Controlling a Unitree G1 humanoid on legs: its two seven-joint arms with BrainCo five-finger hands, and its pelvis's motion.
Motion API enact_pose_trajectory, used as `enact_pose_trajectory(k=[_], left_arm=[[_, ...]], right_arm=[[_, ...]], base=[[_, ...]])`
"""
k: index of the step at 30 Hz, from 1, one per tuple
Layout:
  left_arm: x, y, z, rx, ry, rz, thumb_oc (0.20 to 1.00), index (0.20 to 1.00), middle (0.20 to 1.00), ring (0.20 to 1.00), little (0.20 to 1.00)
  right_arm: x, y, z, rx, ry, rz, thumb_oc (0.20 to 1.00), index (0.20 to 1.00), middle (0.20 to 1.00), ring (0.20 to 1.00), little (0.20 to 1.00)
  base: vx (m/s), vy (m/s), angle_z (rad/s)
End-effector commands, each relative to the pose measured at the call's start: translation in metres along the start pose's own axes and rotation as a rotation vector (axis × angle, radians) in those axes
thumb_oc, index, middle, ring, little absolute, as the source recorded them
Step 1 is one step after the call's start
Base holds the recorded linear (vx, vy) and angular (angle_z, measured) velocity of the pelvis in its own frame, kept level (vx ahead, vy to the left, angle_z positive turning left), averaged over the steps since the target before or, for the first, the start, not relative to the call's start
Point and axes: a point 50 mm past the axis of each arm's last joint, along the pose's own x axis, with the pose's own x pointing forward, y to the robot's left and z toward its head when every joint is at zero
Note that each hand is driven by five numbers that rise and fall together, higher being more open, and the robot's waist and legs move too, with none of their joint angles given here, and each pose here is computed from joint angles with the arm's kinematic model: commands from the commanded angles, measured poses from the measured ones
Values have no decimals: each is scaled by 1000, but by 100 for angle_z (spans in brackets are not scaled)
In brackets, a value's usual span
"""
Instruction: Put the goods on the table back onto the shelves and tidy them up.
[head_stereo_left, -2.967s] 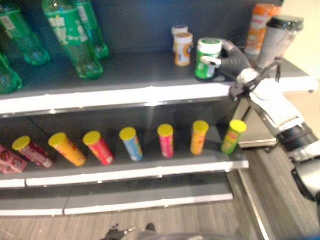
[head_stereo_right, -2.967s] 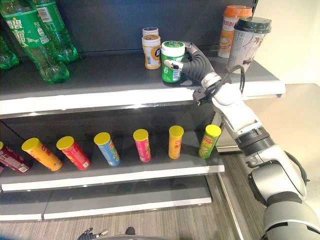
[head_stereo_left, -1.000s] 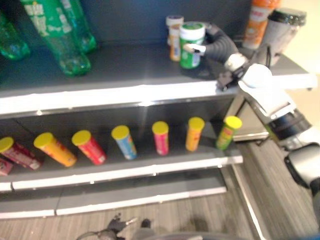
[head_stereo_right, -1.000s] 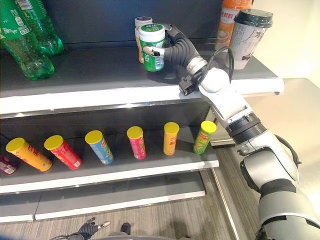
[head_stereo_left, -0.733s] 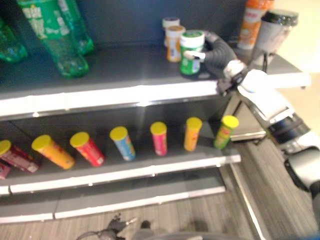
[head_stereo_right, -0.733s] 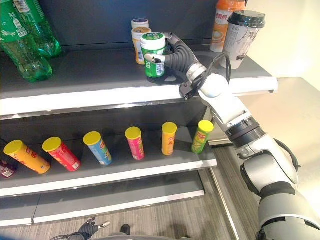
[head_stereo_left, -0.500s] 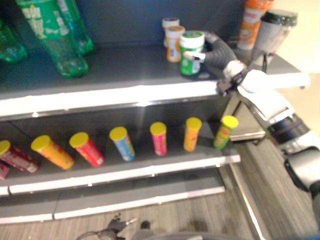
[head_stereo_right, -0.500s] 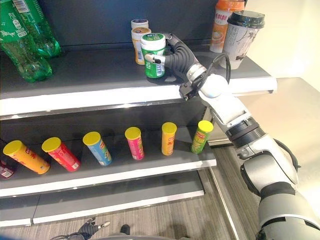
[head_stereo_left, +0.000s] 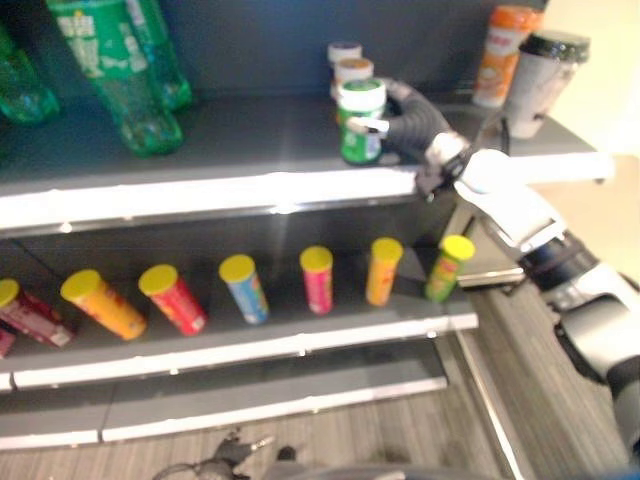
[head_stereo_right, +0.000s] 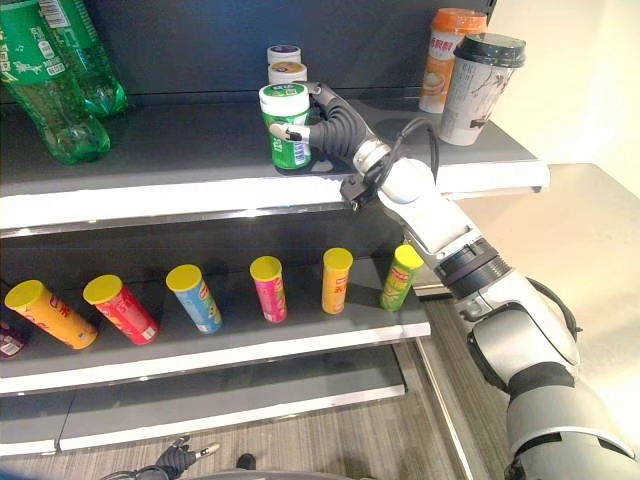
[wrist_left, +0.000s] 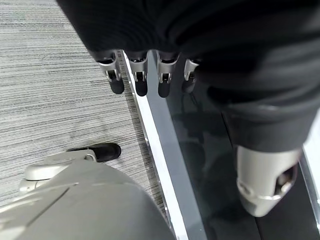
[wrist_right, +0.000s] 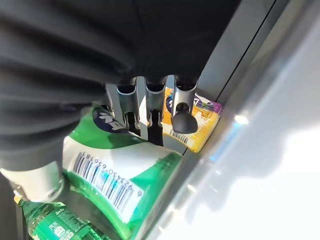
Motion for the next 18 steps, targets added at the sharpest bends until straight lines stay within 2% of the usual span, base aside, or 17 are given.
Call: enact_pose_trajectory(k=[1, 13, 14, 15, 18], left_arm=[[6, 27, 29, 73, -81, 72, 1000, 1000, 1000, 1000, 1000], [6, 28, 27, 71, -75, 75, 1000, 1000, 1000, 1000, 1000], [6, 28, 26, 71, -75, 76, 1000, 1000, 1000, 1000, 1000], [6, 28, 26, 70, -74, 77, 1000, 1000, 1000, 1000, 1000], [6, 28, 27, 68, -75, 77, 1000, 1000, 1000, 1000, 1000]], right_arm=[[7, -4, 20, -34, -80, -4, 200, 200, 200, 200, 200], [2, -13, 11, -41, -47, -41, 200, 200, 200, 200, 200], [2, -12, 12, -42, -49, -38, 464, 464, 464, 464, 464], [2, -12, 12, -46, -52, -39, 1000, 1000, 1000, 1000, 1000], [3, -12, 13, -44, -53, -45, 1000, 1000, 1000, 1000, 1000]], base=[[0, 0, 0], [-1, -2, -3], [0, -6, -3], [0, 0, 0], [0, 0, 0]])
